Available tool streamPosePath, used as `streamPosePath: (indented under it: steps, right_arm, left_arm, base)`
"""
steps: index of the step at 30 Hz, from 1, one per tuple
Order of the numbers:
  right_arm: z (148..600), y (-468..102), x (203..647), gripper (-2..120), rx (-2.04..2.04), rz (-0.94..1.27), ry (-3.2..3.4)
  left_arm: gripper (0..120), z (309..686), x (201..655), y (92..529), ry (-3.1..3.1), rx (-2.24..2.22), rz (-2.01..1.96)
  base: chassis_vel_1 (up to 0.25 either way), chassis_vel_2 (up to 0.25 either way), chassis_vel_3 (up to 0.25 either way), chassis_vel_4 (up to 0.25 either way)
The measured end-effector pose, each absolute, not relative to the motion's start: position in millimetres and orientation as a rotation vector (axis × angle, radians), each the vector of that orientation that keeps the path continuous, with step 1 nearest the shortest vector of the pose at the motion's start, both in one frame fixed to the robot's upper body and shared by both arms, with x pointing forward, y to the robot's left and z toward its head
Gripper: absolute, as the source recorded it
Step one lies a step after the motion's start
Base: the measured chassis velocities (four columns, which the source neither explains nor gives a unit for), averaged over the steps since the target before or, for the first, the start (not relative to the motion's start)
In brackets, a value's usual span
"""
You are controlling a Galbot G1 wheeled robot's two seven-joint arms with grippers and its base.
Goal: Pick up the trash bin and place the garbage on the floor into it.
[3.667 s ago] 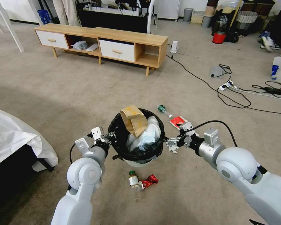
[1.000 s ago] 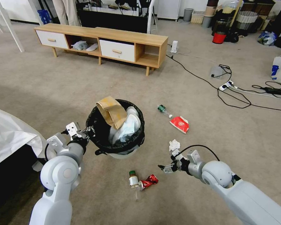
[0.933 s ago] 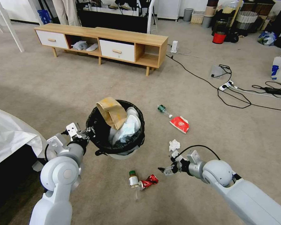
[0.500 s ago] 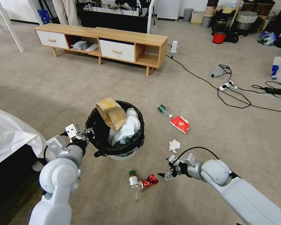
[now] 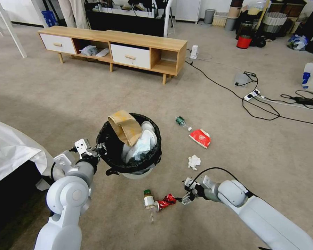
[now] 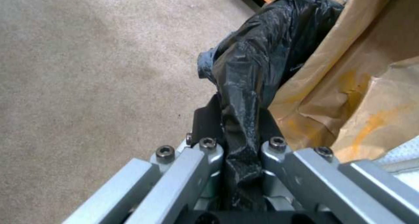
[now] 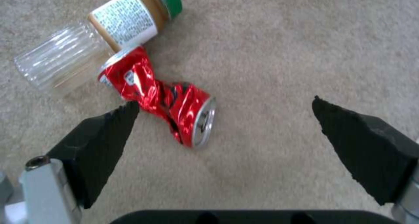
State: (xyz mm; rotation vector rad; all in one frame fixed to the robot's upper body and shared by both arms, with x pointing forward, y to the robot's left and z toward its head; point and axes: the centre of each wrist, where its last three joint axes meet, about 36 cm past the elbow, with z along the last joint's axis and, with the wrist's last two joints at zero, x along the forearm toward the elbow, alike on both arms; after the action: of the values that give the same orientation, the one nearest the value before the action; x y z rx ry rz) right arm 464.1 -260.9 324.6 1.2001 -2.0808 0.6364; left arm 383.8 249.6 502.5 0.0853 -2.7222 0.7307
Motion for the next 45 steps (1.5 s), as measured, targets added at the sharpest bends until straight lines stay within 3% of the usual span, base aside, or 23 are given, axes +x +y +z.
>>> streamPosePath:
  steps: [18, 45]
  right_arm:
    - [314, -215, 505, 100, 1.293, 0.722, -2.069]
    - [295, -209, 478, 100, 1.349, 0.73, -1.997]
  left_arm:
    - [4, 496, 387, 249, -2.712, 0.084, 0.739]
    - [4, 493, 394, 247, -2.708, 0.083, 0.742]
  base:
    - [0.0, 0.0, 0.0, 0.0]
    - [0.0, 0.0, 0.0, 0.0]
